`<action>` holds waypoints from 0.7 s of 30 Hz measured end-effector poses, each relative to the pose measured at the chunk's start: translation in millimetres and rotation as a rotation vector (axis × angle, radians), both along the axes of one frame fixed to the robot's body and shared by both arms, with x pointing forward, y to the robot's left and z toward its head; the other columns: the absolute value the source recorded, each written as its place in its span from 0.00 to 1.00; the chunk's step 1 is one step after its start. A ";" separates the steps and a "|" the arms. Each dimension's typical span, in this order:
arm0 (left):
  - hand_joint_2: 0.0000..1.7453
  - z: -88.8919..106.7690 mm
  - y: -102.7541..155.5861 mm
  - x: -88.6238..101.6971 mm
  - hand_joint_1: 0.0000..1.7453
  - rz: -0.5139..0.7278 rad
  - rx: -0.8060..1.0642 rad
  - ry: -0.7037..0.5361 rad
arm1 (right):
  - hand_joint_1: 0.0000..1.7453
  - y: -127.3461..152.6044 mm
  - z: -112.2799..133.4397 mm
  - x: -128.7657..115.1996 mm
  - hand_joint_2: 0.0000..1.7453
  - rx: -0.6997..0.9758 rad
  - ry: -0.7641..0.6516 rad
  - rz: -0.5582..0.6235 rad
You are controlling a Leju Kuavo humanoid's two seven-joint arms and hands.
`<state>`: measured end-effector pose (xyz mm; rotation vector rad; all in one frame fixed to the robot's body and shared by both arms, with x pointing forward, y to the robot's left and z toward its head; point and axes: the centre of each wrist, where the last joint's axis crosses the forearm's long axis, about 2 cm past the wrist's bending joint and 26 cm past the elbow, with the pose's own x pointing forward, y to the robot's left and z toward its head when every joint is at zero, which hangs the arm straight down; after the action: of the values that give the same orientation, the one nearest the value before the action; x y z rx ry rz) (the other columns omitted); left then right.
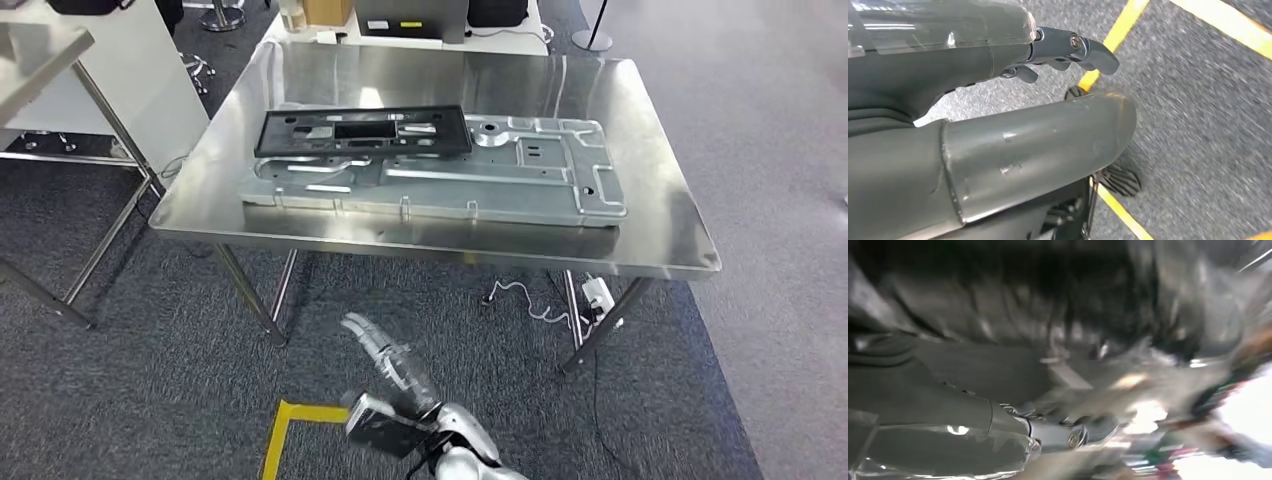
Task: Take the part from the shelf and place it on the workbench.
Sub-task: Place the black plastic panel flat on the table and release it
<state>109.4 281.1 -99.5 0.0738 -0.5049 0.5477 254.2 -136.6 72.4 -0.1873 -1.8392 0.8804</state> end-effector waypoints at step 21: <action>0.00 -2.4 -0.6 -10.6 0.00 0.018 0.005 0.032 | 0.00 -130.4 -170.8 -149.1 0.00 -0.214 1.191 -0.648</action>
<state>98.8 280.5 -101.9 0.0923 -0.4745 0.5620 105.1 -267.0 -98.5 -0.2856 -0.5078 0.5069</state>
